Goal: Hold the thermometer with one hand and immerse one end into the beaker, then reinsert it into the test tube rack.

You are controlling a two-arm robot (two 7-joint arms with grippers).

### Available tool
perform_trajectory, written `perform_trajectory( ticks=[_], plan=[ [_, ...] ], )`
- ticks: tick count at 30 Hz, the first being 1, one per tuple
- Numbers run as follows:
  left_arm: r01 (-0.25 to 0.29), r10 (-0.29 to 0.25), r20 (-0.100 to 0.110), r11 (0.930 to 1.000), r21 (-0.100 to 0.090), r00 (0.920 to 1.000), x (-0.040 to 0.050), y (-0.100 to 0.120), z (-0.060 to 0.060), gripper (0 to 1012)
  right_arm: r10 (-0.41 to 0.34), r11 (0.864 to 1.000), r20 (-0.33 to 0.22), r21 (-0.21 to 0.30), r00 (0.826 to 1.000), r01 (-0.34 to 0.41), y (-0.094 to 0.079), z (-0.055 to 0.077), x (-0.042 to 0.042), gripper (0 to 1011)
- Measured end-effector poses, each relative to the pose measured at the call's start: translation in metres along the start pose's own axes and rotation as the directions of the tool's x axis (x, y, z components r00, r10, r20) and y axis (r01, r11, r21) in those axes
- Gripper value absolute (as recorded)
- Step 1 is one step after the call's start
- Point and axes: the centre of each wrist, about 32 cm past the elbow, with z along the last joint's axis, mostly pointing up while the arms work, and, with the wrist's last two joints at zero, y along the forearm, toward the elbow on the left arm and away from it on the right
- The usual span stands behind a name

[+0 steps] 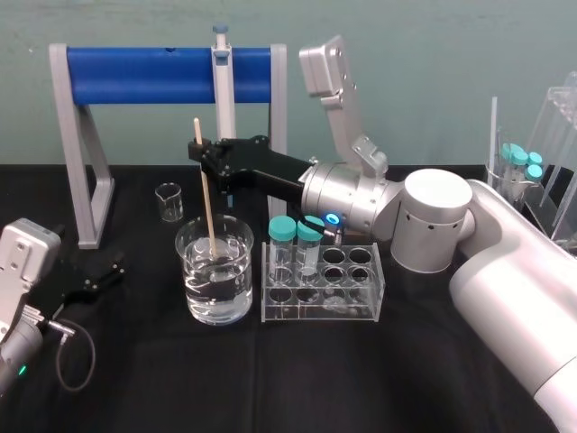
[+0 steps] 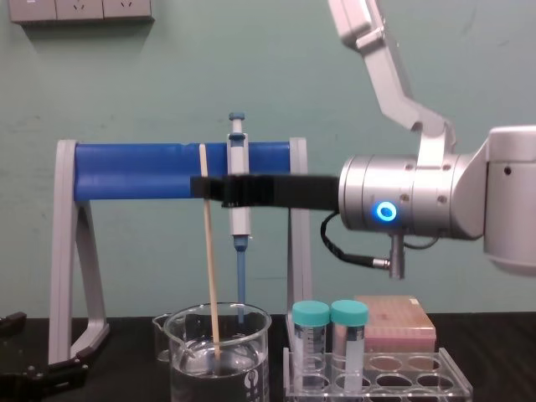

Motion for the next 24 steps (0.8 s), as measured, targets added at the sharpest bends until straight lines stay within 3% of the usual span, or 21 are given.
perform_trajectory(
  ticks=[14, 24],
  plan=[
    [0.000, 0.000, 0.000, 1.0000, 0.000, 1.0000, 0.0000, 0.000, 0.000, 1004, 0.008, 0.998, 0.000, 0.060, 1.000, -0.008, -0.014, 0.041, -0.0027, 55],
    [0.000, 0.000, 0.000, 1.0000, 0.000, 1.0000, 0.0000, 0.000, 0.000, 1004, 0.011, 0.997, -0.011, 0.078, 1.000, -0.010, -0.019, 0.052, -0.0061, 55]
  ],
)
